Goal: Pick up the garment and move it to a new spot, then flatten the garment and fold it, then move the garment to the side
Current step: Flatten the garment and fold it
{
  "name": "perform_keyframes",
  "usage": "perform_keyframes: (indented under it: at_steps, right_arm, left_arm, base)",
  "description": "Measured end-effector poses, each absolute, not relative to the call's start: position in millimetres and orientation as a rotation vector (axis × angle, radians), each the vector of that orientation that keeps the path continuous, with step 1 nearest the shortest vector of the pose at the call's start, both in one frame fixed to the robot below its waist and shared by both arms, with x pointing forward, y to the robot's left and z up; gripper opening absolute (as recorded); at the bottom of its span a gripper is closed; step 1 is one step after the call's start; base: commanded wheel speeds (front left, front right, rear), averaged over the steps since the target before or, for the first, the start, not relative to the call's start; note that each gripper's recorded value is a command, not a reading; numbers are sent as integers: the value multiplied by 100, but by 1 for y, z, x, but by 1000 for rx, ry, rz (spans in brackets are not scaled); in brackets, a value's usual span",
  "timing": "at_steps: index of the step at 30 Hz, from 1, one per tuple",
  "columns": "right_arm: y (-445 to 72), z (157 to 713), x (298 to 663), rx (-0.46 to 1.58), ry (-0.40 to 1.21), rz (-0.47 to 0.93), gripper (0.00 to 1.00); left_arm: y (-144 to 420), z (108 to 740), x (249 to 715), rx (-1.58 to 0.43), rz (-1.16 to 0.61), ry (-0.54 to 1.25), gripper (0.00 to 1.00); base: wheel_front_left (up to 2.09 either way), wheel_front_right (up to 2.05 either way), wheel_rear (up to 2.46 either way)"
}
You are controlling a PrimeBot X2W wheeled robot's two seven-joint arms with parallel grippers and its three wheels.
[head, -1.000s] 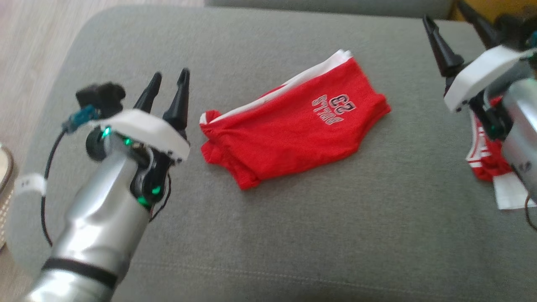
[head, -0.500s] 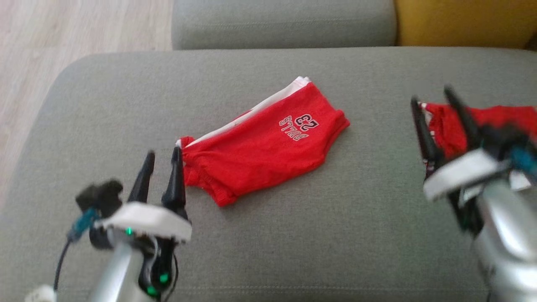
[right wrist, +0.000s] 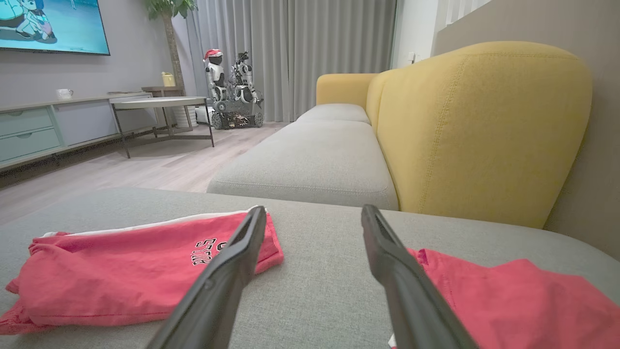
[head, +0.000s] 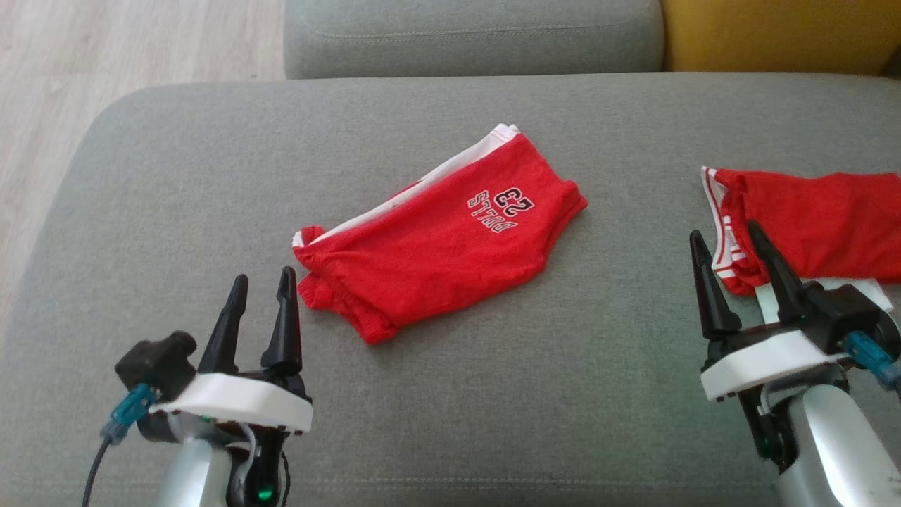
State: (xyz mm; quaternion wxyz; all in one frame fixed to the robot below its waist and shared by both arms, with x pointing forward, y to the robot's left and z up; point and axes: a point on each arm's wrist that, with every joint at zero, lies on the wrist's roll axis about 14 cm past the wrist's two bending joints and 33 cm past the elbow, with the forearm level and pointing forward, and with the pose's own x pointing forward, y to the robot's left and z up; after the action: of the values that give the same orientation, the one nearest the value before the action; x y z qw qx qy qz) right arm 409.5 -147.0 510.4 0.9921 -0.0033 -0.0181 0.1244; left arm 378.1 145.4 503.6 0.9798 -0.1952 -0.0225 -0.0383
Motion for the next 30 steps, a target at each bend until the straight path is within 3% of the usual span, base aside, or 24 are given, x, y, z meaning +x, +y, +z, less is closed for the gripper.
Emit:
perform_keyframes:
  at_steps: [6,16,30]
  right_arm:
    - [-132,500,416,69,33,260,100]
    - [-96,457,439,378,314,272,100]
    - [-54,406,481,612,624,289,100]
  left_arm:
    - [151,500,378,-398,-60,-39,100]
    - [163,495,377,-410,-16,-28,100]
    - [186,482,376,-419,66,3,100]
  base:
    - [0,0,0]
    - [0,0,0]
    - [0,0,0]
